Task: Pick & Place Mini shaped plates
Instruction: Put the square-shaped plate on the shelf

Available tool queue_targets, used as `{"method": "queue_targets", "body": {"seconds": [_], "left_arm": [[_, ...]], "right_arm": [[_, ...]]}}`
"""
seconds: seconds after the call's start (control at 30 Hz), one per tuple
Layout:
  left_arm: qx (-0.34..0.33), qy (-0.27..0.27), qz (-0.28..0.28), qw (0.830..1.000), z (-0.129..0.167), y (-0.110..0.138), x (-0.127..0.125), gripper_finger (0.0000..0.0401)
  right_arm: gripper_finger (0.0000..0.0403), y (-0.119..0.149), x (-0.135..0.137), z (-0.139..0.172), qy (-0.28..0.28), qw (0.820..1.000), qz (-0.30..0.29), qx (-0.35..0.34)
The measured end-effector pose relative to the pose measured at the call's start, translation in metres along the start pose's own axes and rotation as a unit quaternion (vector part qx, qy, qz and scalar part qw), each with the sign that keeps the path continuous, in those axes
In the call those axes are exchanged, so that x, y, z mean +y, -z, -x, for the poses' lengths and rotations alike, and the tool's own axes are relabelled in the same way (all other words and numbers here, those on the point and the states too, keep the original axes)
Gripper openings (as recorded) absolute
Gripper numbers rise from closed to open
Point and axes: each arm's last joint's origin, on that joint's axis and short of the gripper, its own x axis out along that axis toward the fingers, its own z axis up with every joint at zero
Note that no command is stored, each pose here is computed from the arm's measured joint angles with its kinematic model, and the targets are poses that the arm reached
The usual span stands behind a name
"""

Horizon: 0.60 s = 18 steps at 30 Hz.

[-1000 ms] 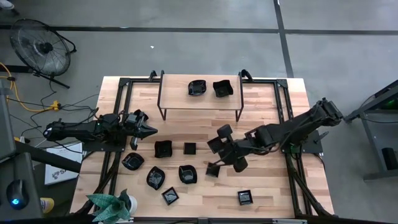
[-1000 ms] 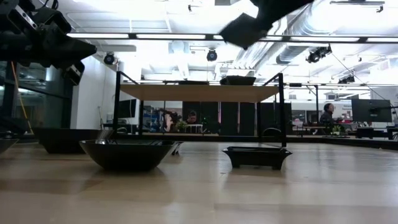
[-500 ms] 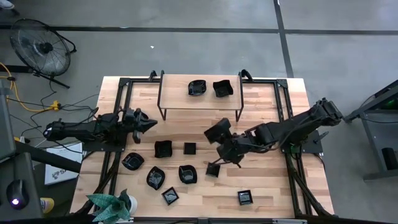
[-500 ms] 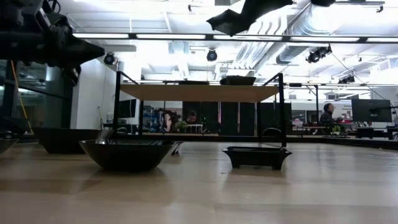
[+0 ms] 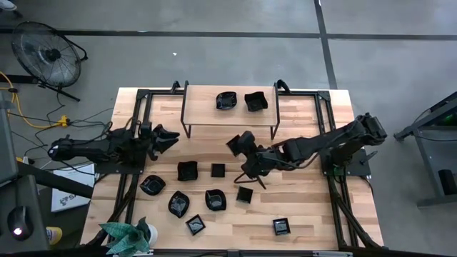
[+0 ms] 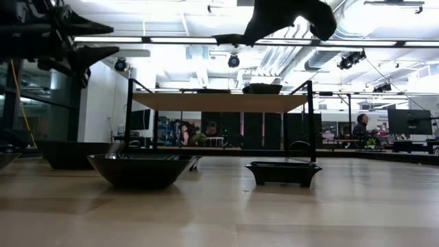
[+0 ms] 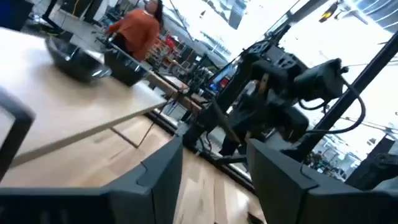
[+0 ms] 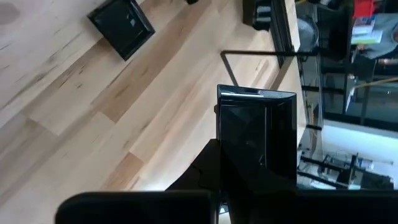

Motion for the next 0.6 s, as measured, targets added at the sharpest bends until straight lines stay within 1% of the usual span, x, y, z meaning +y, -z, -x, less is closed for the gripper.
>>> {"method": "queue_targets", "body": {"seconds": [0.13, 0.2, 0.27, 0.43, 0.53, 0.6], "left_arm": [[-0.001, 0.002, 0.0, 1.0, -0.007, -0.014, -0.011, 0.0181], [0.026, -0.008, -0.015, 1.0, -0.014, -0.014, -0.013, 0.0181], [0.05, -0.007, -0.022, 0.998, -0.023, -0.018, -0.019, 0.0181], [0.116, -0.006, -0.066, 0.991, -0.055, -0.027, -0.034, 0.0181], [0.154, -0.009, -0.097, 0.983, -0.076, -0.034, -0.045, 0.0181], [0.175, -0.011, -0.104, 0.979, -0.091, -0.041, -0.053, 0.0181]], "right_arm": [[0.0, 0.0, -0.004, -0.003, -0.004, 1.0, 0.013, -0.018], [0.0, 0.0, -0.005, -0.004, -0.005, 1.0, 0.017, -0.025], [0.0, 0.0, -0.006, -0.004, -0.013, 0.999, 0.02, -0.041], [0.0, -0.002, -0.006, -0.005, -0.042, 0.995, 0.02, -0.083], [0.0, -0.001, -0.004, -0.005, -0.053, 0.994, 0.03, -0.089], [0.0, 0.0, -0.003, -0.005, -0.055, 0.994, 0.053, -0.083]]}}
